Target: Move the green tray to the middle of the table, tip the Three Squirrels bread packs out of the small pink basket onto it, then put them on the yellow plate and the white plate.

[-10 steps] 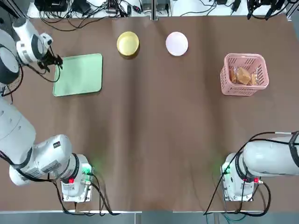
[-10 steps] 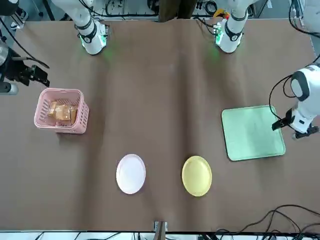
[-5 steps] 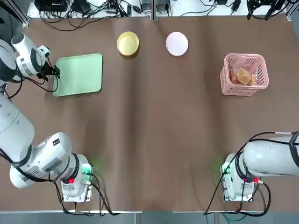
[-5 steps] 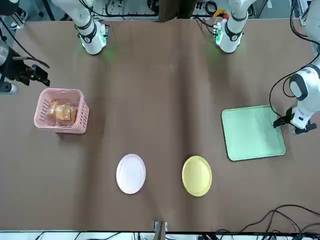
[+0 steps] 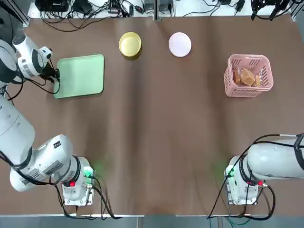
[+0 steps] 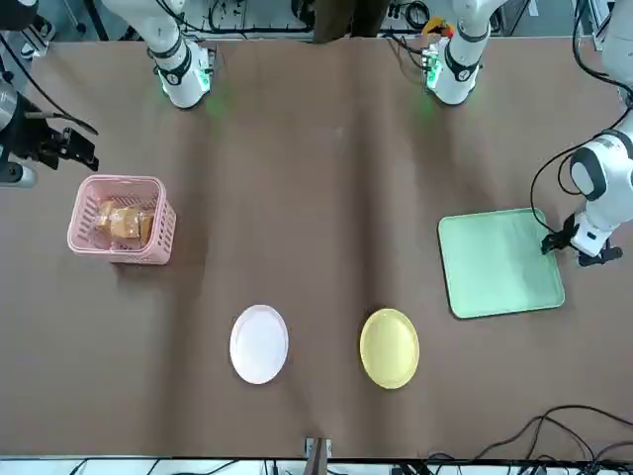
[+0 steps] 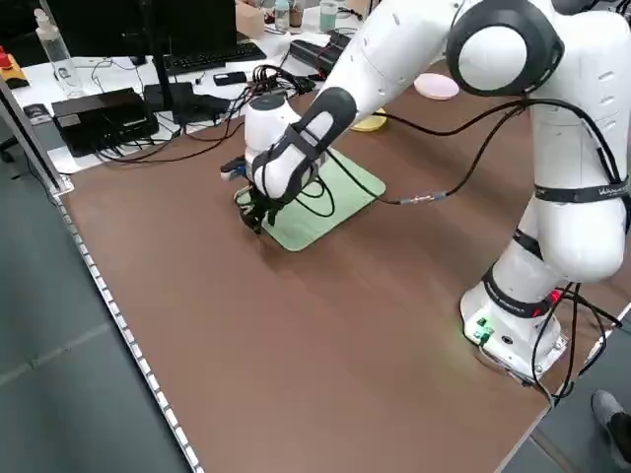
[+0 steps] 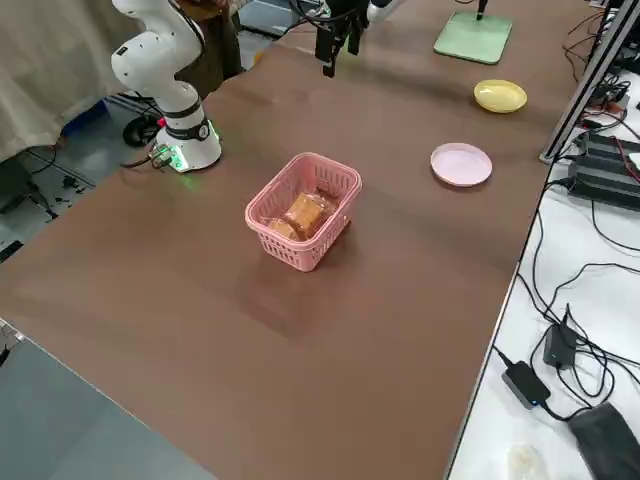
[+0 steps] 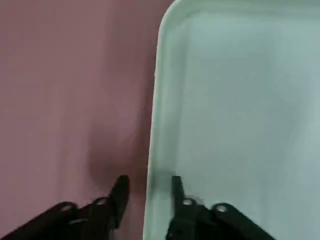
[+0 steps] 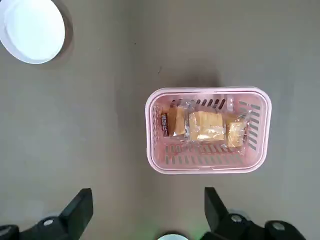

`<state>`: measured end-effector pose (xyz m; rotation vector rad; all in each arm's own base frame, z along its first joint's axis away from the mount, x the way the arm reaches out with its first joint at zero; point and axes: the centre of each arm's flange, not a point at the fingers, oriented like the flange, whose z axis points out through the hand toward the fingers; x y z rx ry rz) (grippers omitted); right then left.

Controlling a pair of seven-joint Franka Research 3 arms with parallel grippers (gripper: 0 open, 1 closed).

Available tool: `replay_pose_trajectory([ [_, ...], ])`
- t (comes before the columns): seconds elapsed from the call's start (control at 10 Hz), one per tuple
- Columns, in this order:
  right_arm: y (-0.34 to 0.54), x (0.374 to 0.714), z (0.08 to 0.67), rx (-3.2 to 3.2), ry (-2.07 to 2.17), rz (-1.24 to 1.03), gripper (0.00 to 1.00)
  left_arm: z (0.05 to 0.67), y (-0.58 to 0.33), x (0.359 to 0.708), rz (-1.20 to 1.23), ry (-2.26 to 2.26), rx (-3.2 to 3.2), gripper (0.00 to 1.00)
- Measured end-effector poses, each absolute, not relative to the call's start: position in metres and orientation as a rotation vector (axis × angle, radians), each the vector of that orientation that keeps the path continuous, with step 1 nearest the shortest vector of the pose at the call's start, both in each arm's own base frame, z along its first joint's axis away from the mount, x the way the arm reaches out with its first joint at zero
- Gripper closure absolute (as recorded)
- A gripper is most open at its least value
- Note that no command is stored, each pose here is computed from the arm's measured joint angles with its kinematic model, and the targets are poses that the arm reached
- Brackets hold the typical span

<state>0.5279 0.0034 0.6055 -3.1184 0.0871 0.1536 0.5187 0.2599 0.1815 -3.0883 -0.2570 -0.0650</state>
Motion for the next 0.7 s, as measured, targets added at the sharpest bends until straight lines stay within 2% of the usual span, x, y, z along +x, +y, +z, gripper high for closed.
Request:
replay_pose_trajectory([
  [0.2, 0.003, 0.528, 0.606, -3.118, 0.088, 0.154, 0.01, 0.183, 0.258, 0.520, -0.064, -0.246, -3.091, 0.91],
  [0.5, 0.003, 0.528, 0.606, -3.118, 0.088, 0.154, 0.01, 0.183, 0.255, 0.519, -0.045, -0.206, -3.099, 0.93],
  [0.7, 0.002, 0.528, 0.606, -3.118, 0.090, 0.153, 0.01, 0.184, 0.234, 0.503, 0.009, -0.088, -3.123, 0.93],
])
